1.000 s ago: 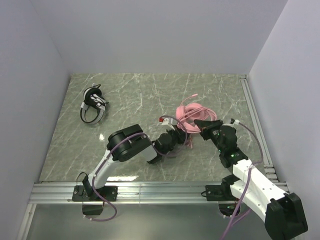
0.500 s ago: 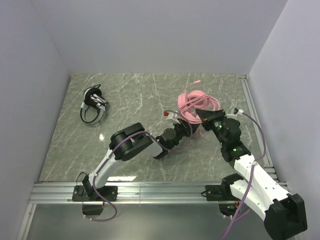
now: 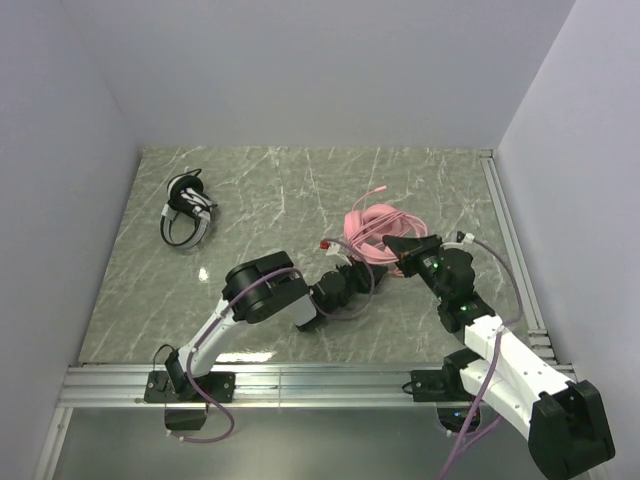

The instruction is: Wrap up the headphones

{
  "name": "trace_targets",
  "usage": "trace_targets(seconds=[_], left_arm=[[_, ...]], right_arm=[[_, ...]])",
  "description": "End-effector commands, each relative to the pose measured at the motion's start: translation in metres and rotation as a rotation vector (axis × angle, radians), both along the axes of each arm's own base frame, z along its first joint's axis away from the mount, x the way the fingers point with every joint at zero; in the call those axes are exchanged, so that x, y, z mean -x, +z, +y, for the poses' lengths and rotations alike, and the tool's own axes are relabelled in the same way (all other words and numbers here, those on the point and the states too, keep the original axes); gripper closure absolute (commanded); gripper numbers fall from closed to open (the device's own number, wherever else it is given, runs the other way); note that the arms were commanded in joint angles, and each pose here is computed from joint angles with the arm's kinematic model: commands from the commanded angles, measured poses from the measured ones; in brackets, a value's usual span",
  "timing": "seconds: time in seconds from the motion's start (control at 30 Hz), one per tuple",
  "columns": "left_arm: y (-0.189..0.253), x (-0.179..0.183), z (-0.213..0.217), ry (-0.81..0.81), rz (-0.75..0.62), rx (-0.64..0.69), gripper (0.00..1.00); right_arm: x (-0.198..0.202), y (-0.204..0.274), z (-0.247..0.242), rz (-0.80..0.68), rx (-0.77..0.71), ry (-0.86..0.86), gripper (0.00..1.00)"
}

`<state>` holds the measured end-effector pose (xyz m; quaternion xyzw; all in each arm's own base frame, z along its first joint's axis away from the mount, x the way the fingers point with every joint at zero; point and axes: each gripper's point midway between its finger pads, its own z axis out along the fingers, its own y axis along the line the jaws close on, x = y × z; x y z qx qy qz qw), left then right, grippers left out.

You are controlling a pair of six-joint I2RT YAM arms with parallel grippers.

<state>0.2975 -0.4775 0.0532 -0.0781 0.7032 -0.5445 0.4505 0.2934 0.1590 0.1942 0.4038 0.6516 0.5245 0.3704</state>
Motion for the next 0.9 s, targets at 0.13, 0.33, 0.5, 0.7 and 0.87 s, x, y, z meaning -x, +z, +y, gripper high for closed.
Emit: trace_targets(seconds=[0.13, 0.33, 0.5, 0.7, 0.87], left_arm=[[0.085, 0.025, 0.012, -0.043, -0.197, 0.204, 0.71], [0.076, 0.033, 0.010, -0.058, -0.174, 0.136, 0.63], [0.054, 0.040, 0.007, -0.082, -0.105, 0.042, 0.62], [0.028, 0.057, 0.018, -0.054, 0.057, 0.025, 0.60], [0.023, 0.065, 0.032, -0.048, 0.129, 0.141, 0.59]], right_arm=[[0.026, 0.046, 0.017, -0.139, -0.166, 0.112, 1.00], [0.027, 0.029, 0.017, -0.104, -0.162, 0.106, 1.00], [0.026, 0.024, 0.017, -0.094, -0.161, 0.110, 1.00], [0.023, 0.025, 0.017, -0.095, -0.171, 0.100, 1.00], [0.019, 0.027, 0.015, -0.094, -0.176, 0.083, 1.00]])
